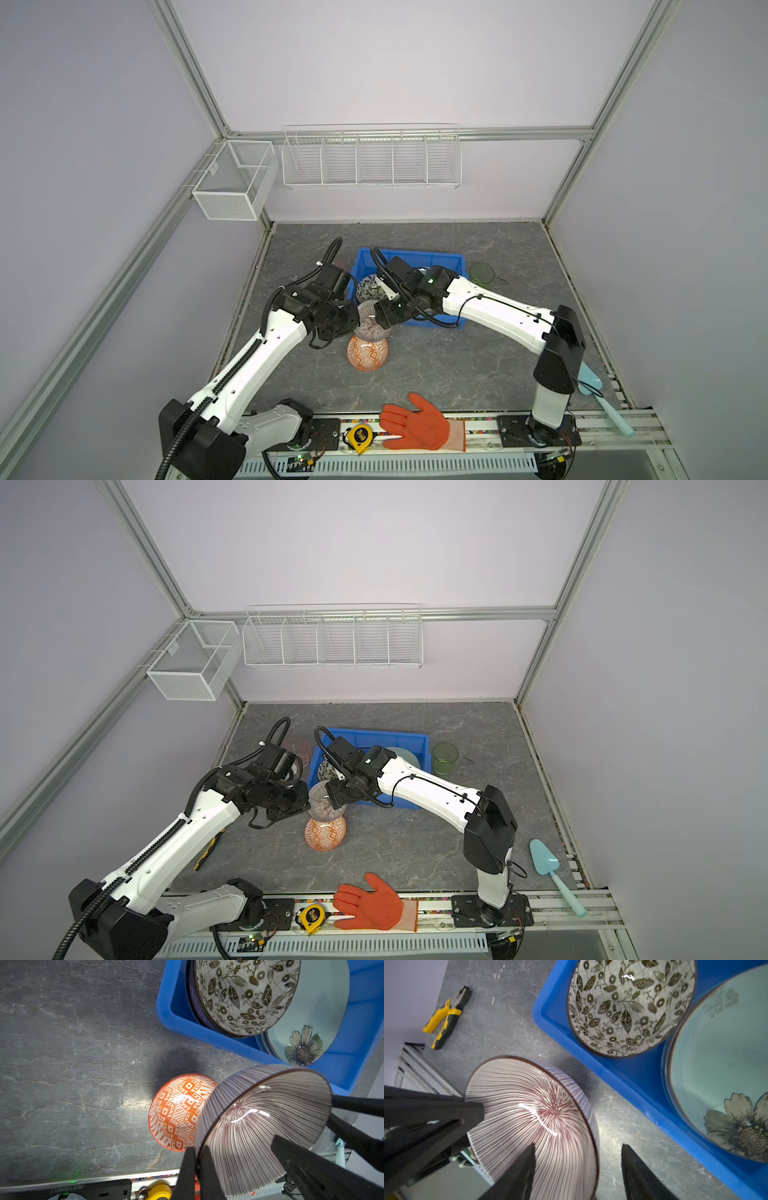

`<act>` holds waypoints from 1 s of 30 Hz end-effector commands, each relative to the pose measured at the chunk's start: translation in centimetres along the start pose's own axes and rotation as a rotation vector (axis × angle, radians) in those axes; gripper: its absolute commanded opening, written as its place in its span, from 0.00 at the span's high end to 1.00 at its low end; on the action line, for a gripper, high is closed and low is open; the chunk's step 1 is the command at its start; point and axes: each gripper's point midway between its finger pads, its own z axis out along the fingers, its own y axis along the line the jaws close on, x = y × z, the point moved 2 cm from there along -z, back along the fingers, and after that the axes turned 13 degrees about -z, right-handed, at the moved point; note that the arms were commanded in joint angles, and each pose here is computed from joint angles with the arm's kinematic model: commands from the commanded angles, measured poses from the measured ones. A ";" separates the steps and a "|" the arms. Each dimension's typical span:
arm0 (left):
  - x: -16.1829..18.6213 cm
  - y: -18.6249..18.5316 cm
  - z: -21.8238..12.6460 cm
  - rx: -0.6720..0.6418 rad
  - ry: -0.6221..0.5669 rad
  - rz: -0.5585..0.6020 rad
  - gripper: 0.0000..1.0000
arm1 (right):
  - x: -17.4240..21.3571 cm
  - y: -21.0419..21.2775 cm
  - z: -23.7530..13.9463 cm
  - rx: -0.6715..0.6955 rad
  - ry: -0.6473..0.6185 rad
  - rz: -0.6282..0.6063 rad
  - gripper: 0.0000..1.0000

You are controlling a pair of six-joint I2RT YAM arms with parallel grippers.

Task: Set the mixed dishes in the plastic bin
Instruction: 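Grasp the striped bowl rim with the right gripper beside the left gripper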

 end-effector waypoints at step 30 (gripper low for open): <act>-0.3 -1.9 -1.1 0.071 -0.020 0.010 1.00 | -0.8 -0.3 0.7 0.053 0.011 -0.013 0.93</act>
